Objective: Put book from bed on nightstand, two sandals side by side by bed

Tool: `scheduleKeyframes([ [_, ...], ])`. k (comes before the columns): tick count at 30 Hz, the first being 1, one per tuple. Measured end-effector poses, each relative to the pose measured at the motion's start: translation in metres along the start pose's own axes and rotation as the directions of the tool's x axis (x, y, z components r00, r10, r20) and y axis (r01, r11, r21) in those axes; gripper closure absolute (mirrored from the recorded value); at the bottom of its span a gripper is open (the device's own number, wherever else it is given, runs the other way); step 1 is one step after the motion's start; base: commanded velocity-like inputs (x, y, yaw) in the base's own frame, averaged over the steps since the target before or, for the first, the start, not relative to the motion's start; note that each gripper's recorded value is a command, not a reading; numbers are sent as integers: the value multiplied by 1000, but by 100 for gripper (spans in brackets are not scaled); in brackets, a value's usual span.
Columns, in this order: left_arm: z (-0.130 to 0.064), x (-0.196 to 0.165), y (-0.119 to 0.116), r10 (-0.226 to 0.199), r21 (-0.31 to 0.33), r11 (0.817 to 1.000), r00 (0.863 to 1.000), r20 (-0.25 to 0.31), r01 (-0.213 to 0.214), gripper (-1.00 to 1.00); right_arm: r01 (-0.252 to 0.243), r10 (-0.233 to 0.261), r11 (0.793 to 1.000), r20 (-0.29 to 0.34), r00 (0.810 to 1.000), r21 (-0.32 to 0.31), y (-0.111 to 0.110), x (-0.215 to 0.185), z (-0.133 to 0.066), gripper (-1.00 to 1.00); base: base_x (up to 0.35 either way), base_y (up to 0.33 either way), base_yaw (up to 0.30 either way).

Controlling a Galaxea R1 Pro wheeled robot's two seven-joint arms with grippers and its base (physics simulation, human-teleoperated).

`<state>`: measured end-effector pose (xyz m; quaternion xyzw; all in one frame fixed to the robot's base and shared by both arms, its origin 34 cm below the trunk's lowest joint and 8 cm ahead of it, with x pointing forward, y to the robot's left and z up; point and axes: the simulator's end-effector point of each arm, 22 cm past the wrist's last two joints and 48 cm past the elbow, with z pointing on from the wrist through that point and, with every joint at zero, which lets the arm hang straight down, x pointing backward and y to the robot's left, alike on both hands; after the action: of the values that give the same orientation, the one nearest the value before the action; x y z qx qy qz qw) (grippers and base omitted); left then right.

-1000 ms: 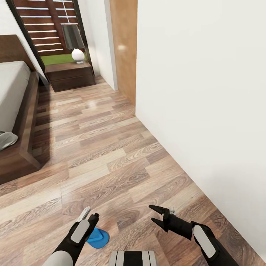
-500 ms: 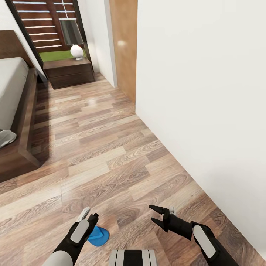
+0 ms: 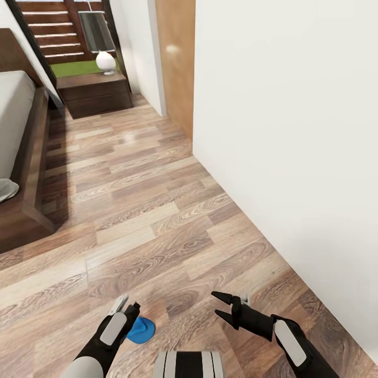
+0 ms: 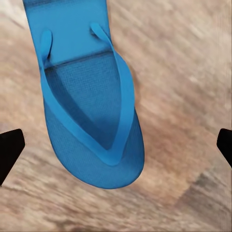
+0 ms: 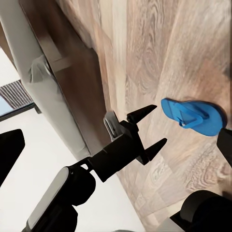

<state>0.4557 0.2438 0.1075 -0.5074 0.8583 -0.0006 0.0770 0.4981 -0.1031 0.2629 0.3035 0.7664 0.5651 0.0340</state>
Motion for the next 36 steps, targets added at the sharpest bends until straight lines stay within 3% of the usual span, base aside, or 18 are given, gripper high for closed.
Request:
scheduleKeyframes([
  [5, 7, 5, 8, 2, -18, 1000, 1000, -10, -2, -100, -17, 17, 1000, -4, 1000, 10, -10, 1, 1, -100, 0, 0, 0],
  [36, 7, 5, 9, -1, -18, 1000, 1000, -11, 1, -100, -18, 18, 1000, -3, 1000, 10, -10, 1, 1, -100, 35, 0, 0],
])
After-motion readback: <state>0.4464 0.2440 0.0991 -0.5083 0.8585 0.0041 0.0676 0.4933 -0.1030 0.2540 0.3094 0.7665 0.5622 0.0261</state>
